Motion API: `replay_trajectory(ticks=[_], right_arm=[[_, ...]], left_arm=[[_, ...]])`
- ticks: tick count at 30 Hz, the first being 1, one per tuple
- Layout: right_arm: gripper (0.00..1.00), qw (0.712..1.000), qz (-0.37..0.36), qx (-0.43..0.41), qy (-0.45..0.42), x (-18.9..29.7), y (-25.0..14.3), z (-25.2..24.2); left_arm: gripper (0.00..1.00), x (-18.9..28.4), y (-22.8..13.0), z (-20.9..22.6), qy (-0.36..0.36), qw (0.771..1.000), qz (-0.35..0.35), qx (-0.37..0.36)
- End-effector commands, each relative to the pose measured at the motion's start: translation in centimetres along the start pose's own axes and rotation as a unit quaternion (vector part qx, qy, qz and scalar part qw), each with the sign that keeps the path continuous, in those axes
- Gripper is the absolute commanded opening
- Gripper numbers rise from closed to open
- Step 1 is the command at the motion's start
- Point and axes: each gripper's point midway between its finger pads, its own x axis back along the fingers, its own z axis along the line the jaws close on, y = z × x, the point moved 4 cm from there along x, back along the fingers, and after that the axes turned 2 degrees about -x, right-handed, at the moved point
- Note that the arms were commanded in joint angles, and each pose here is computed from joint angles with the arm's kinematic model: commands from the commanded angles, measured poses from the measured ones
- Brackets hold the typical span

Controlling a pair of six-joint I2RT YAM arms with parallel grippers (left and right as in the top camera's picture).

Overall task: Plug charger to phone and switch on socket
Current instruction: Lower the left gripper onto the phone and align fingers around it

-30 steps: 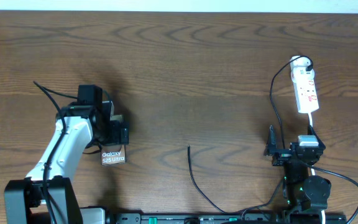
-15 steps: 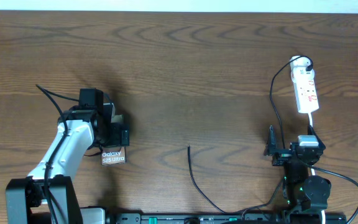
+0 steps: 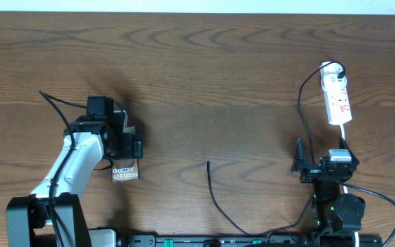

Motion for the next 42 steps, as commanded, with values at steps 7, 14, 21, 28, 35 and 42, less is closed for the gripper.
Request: replay_trajectory(ticks=[7,14,21,28,35,42], right_arm=[[0.99,1.0,0.0,-0.005,-0.008,0.0,0.0,-0.3],[0.99,1.0,0.0,-0.005,-0.008,0.0,0.0,-0.3],[0.99,1.0,0.0,-0.005,-0.008,0.0,0.0,-0.3],[0.99,1.0,0.0,-0.005,-0.008,0.0,0.0,-0.3],[0.99,1.0,0.0,-0.005,-0.008,0.0,0.0,-0.3],[0.99,1.0,0.0,-0.005,-0.008,0.0,0.0,-0.3]], left_arm=[[0.99,-0.3,-0.2,-1.0,0.003,1.0,0.005,-0.028],[0.99,-0.4,-0.2,-0.5,0.022,0.999,0.006,-0.028],[0.99,-1.2,0.1,-0.5,0.022,1.0,0.009,-0.021],[0.99,-2.5,-0.2,-0.3,0.024,0.999,0.028,-0.02],[0.99,-2.5,0.1,-0.1,0.031,0.999,0.022,-0.02],[0.99,-2.4,0.1,0.3,0.048,0.998,0.022,-0.018]])
